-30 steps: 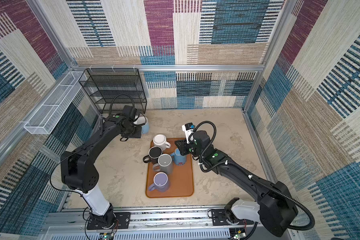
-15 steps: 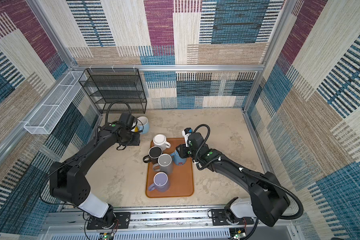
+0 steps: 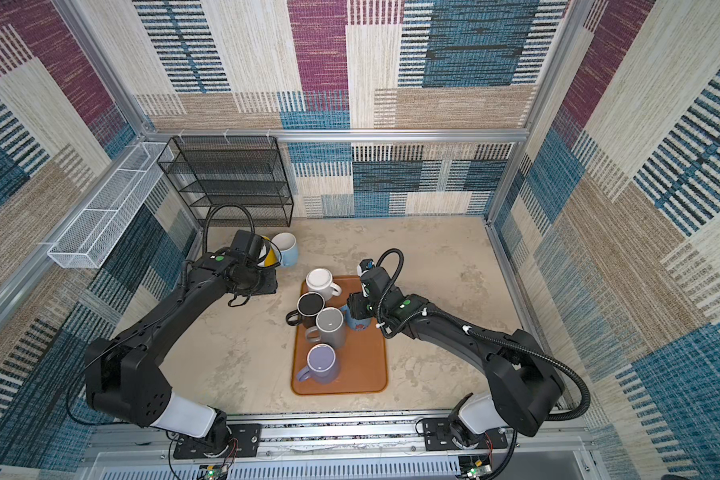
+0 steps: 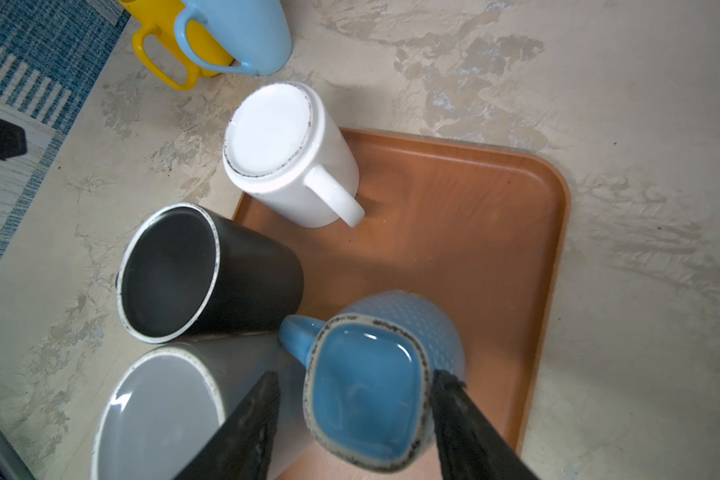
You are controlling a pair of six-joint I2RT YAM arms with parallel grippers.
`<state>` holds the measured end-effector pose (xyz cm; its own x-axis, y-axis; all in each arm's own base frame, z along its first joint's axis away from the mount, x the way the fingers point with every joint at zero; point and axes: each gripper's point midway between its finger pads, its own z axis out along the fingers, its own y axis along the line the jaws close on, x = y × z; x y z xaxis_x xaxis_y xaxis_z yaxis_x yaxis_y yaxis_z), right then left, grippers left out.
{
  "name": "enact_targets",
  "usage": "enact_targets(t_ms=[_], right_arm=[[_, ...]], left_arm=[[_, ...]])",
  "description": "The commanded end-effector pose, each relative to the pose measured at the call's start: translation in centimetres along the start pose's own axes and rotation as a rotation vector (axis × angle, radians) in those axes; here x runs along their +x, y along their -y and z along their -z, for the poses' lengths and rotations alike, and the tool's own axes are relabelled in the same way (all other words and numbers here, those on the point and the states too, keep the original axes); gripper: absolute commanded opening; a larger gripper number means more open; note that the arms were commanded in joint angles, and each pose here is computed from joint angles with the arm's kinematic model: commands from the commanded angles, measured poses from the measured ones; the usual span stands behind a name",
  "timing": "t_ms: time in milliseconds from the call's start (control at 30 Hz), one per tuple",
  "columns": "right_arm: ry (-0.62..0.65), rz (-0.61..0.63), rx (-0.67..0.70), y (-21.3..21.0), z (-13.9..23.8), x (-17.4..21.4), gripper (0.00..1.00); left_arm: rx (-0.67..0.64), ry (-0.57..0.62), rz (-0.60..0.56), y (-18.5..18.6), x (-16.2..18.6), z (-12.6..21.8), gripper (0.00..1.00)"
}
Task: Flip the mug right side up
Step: 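Move the right gripper over the blue patterned mug while the left gripper draws back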
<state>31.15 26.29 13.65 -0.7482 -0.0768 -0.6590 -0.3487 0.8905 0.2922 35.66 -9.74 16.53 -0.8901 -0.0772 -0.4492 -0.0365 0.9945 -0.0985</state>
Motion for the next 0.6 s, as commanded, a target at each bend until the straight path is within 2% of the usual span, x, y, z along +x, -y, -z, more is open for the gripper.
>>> enact_targets(t_ms=[0, 567], right_arm=[[-0.020, 0.012, 0.059, 0.7, -0.3, 0.5, 0.61], [-0.103, 0.080, 0.090, 0.7, -0.9, 2.0, 0.62]], left_arm=[[-0.003, 0.013, 0.019, -0.1, -0.1, 0.2, 0.51], [0.001, -0.002, 0.018, 0.0, 0.2, -0.2, 0.51]])
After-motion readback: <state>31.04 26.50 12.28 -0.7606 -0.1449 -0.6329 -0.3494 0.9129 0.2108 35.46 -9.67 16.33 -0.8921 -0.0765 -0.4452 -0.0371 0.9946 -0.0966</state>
